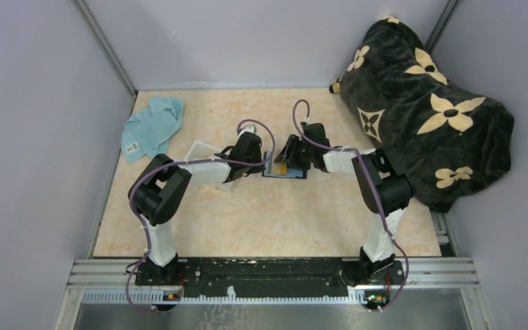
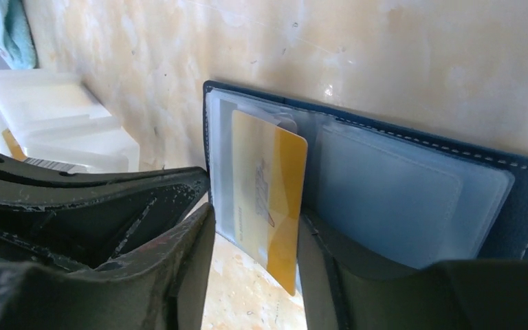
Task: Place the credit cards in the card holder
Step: Insert the credit card into the card holder.
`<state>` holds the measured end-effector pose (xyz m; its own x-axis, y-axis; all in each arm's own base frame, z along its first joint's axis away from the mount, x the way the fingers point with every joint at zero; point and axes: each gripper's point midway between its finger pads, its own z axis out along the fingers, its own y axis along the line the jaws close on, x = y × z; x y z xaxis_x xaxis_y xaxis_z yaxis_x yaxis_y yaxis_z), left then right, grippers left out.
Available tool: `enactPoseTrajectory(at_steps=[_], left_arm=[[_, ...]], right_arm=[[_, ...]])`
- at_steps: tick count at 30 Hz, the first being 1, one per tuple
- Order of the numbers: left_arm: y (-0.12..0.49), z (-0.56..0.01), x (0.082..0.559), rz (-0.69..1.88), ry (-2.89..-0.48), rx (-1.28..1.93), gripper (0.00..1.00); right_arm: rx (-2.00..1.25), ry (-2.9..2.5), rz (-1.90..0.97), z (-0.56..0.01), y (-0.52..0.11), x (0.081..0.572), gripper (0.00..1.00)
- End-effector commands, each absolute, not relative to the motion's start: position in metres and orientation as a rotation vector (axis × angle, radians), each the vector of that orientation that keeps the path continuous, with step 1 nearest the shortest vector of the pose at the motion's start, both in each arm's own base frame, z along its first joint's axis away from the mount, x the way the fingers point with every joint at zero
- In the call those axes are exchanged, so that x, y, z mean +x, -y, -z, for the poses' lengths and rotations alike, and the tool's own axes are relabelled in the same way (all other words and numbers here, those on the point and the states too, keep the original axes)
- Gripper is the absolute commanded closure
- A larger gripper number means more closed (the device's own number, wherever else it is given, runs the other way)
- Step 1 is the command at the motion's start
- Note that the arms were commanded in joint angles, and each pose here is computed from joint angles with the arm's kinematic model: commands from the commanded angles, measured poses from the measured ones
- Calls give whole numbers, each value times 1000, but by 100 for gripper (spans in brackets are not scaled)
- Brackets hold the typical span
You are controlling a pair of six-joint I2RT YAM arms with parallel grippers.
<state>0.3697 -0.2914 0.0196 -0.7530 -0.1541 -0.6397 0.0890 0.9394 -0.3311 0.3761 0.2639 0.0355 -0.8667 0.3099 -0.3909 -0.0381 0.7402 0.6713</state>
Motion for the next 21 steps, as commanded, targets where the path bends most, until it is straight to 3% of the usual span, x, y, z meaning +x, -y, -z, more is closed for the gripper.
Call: enactPoseTrajectory(at_steps=[1, 21], left_arm=[[258, 62, 272, 283, -2781, 74, 96], [263, 56, 270, 340, -2754, -6, 96]], right_arm=[[171, -2577, -722, -11, -247, 363, 50], [-113, -2722, -276, 21, -237, 349, 47]])
